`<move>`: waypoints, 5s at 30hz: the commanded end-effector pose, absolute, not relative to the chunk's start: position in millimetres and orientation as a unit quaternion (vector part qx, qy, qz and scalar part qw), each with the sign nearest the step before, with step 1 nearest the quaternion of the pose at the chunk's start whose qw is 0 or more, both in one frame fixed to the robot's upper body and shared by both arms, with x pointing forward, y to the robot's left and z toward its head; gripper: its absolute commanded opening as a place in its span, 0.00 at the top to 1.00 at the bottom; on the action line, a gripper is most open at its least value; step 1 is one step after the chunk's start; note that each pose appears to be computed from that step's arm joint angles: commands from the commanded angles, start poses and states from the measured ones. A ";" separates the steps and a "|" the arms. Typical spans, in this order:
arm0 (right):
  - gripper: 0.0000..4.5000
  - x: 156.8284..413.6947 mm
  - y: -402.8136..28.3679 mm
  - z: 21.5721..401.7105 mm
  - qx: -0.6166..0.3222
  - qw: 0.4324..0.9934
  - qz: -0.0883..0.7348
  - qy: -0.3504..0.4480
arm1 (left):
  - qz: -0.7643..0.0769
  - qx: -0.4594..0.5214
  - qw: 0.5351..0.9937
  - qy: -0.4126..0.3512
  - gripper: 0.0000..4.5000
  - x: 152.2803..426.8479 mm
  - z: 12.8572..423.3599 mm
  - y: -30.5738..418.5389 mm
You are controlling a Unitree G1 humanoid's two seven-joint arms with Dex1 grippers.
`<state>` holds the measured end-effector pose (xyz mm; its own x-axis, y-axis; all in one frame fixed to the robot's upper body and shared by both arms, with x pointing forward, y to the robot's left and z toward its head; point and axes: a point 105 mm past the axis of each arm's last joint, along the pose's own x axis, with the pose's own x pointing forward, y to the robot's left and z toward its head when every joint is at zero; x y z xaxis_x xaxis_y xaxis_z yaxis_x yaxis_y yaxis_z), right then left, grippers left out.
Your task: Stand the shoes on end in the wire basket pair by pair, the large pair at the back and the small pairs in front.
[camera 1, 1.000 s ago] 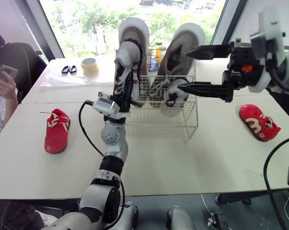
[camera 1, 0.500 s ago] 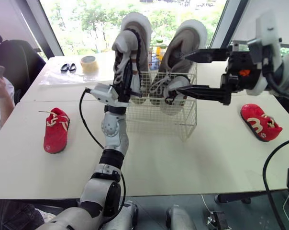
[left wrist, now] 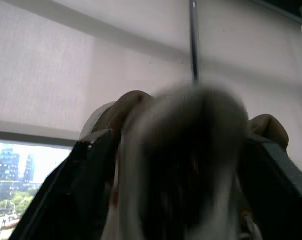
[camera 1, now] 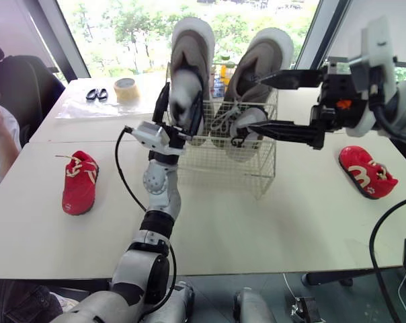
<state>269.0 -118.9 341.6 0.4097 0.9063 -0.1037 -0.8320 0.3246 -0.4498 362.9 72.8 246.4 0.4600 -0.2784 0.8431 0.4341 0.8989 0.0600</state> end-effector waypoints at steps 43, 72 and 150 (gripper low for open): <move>0.00 304.3 -387.5 194.4 -0.096 0.986 -0.007 0.138 | -0.619 -0.111 0.777 -0.016 0.01 251.0 253.8 117.7; 0.94 327.3 -378.4 227.8 -0.114 0.992 0.042 0.039 | -0.587 -0.105 0.802 -0.022 0.00 265.7 257.3 125.7; 0.41 293.2 -58.1 339.7 0.294 0.781 0.524 -0.169 | -0.567 -0.399 0.717 -0.075 0.95 295.2 283.8 117.3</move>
